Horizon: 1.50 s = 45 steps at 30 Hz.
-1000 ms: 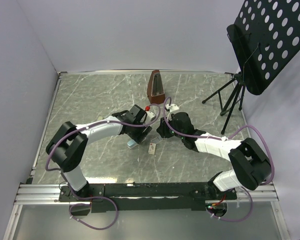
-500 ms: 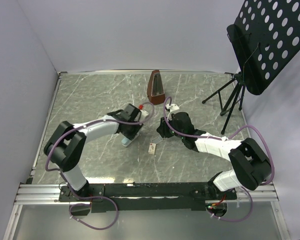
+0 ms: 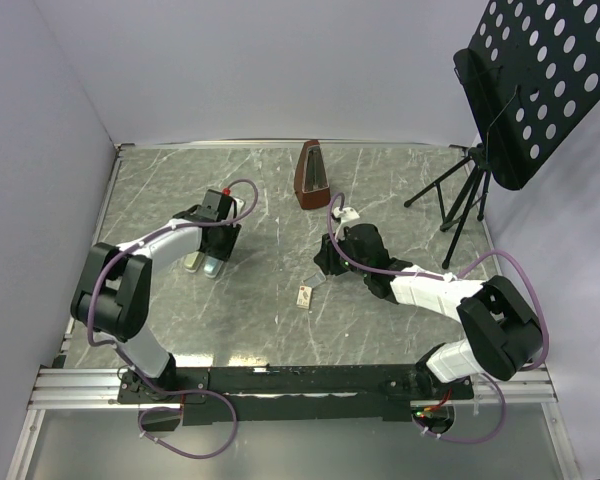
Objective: Load the staples into the stapler
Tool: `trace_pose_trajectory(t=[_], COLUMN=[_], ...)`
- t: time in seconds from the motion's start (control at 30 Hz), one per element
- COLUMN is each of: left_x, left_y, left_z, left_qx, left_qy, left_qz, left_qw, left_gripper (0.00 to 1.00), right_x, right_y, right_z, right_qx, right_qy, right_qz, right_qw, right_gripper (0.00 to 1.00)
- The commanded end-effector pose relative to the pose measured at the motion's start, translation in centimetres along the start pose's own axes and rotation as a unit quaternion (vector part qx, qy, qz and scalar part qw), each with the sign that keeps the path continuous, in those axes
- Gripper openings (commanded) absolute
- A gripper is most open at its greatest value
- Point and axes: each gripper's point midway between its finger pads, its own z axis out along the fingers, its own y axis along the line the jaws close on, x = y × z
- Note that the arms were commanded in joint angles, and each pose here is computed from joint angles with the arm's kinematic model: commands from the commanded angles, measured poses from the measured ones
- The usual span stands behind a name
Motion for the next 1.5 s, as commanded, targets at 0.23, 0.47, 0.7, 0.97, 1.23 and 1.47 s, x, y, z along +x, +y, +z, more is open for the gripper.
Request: trace_pose_trajectory(t=[0.23, 0.47, 0.7, 0.97, 1.23, 1.47], left_x=[-3.9, -8.1, -5.5, 1.0, 5.9, 6.8], left_y=[1.0, 4.6, 11.4, 14.8, 15.5, 15.4], left_z=[-4.4, -15.0, -24.4, -33.1, -38.4, -38.4], left_qx=[-0.011, -0.044, -0.125, -0.176, -0.175, -0.168], left_qy=[-0.084, -0.269, -0.422, -0.566, -0.666, -0.682], left_qz=[-0.049, -0.126, -0.303, -0.391, -0.412, -0.414], left_qw=[0.995, 0.954, 0.845, 0.705, 0.597, 0.579], left_gripper=[0.86, 0.99, 0.99, 0.99, 0.99, 0.99], right_x=[-2.6, -5.4, -8.4, -10.4, -11.4, -11.7], right_y=[-0.7, -3.5, -7.1, -8.5, -9.2, -9.2], right_z=[-1.5, -5.5, -12.6, -21.2, -27.4, -28.2], right_qx=[0.023, 0.124, 0.235, 0.299, 0.331, 0.325], right_qy=[-0.049, -0.081, -0.128, -0.223, -0.297, -0.325], right_qz=[0.009, 0.02, 0.044, 0.088, 0.065, 0.047], right_qw=[0.998, 0.989, 0.962, 0.923, 0.893, 0.887], right_gripper=[0.41, 0.46, 0.68, 0.98, 1.0, 1.0])
